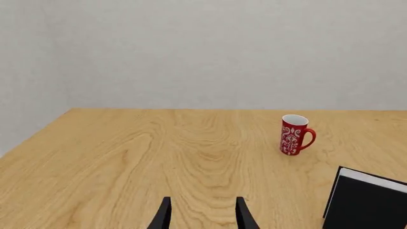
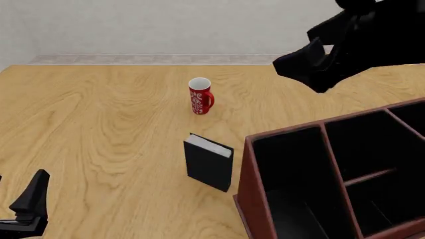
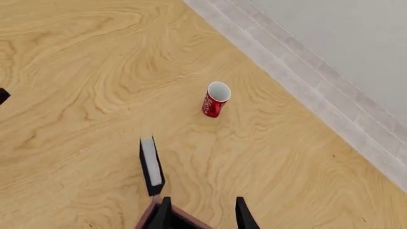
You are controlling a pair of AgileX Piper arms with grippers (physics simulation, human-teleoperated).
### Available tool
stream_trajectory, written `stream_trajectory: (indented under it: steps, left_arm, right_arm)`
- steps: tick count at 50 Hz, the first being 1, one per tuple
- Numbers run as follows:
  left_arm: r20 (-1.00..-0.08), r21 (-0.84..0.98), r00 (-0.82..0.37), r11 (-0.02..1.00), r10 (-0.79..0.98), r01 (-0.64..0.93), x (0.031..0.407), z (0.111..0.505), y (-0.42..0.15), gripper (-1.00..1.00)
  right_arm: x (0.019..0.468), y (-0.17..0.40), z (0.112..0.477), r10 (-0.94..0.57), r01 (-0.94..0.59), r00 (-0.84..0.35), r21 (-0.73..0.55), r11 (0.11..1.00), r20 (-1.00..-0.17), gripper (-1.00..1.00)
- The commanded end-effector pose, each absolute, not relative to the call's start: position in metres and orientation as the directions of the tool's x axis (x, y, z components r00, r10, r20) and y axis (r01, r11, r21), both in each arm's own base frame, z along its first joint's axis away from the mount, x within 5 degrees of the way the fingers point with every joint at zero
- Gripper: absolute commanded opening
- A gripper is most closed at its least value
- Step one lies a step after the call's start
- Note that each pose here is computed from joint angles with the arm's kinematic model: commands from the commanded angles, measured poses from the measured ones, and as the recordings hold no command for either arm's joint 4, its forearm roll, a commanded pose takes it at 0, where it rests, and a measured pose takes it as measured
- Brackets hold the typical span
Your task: Pick up the book and place it in the left compartment of the caddy.
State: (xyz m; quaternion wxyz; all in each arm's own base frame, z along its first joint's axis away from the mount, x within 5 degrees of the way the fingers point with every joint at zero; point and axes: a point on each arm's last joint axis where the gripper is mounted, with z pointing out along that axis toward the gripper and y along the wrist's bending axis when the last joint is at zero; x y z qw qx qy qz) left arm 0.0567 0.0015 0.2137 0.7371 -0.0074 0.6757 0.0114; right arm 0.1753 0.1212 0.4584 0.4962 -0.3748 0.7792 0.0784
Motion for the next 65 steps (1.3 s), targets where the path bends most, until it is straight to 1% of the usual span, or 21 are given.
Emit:
stream_trajectory:
  steps: [1, 6, 12, 16, 21, 23, 31, 36, 43, 48, 56, 65]
  left_arm:
    - [-0.996, 0.004, 0.086, 1.000, 0.006, -0.027, 0.057, 0.214, 0.002, 1.00]
    - [-0.996, 0.004, 0.086, 1.000, 0.006, -0.027, 0.057, 0.214, 0.002, 1.00]
    - [-0.996, 0.005, 0.087, 1.000, 0.007, -0.027, 0.057, 0.214, 0.001, 1.00]
    - [-0.996, 0.005, 0.087, 1.000, 0.007, -0.027, 0.057, 0.214, 0.001, 1.00]
    - [-0.996, 0.005, 0.087, 1.000, 0.007, -0.027, 0.057, 0.214, 0.001, 1.00]
    - [-0.996, 0.005, 0.087, 1.000, 0.007, -0.027, 0.057, 0.214, 0.001, 1.00]
    - [-0.996, 0.005, 0.087, 1.000, 0.007, -0.027, 0.056, 0.214, 0.001, 1.00]
    - [-0.996, 0.005, 0.087, 1.000, 0.007, -0.027, 0.056, 0.214, 0.001, 1.00]
    - [-0.996, 0.005, 0.087, 1.000, 0.007, -0.027, 0.056, 0.215, 0.001, 1.00]
    - [-0.996, 0.004, 0.087, 1.000, 0.007, -0.027, 0.056, 0.216, 0.001, 1.00]
    - [-0.996, 0.004, 0.087, 1.000, 0.007, -0.027, 0.056, 0.214, 0.002, 1.00]
    - [-0.996, 0.005, 0.087, 1.000, 0.007, -0.027, 0.056, 0.214, 0.002, 1.00]
  right_arm:
    - [0.192, 0.146, 0.460, -0.580, -0.719, -0.274, -0.237, 0.653, -0.767, 1.00]
    - [0.199, 0.159, 0.451, -0.618, -0.746, -0.299, -0.226, 0.626, -0.727, 1.00]
    - [0.205, 0.174, 0.447, -0.639, -0.768, -0.307, -0.212, 0.604, -0.706, 1.00]
    - [0.217, 0.180, 0.435, -0.669, -0.776, -0.324, -0.217, 0.592, -0.669, 1.00]
    - [0.221, 0.193, 0.430, -0.676, -0.788, -0.337, -0.197, 0.583, -0.655, 1.00]
    - [0.226, 0.200, 0.419, -0.689, -0.794, -0.351, -0.188, 0.578, -0.635, 1.00]
    - [0.240, 0.216, 0.396, -0.714, -0.808, -0.353, -0.187, 0.558, -0.605, 1.00]
    - [0.255, 0.212, 0.381, -0.735, -0.807, -0.354, -0.208, 0.552, -0.578, 1.00]
    - [0.265, 0.214, 0.372, -0.745, -0.809, -0.338, -0.228, 0.542, -0.575, 1.00]
    - [0.265, 0.227, 0.360, -0.752, -0.823, -0.319, -0.225, 0.521, -0.576, 1.00]
    - [0.257, 0.251, 0.357, -0.739, -0.835, -0.329, -0.185, 0.518, -0.588, 1.00]
    - [0.251, 0.262, 0.356, -0.736, -0.844, -0.324, -0.171, 0.509, -0.595, 1.00]
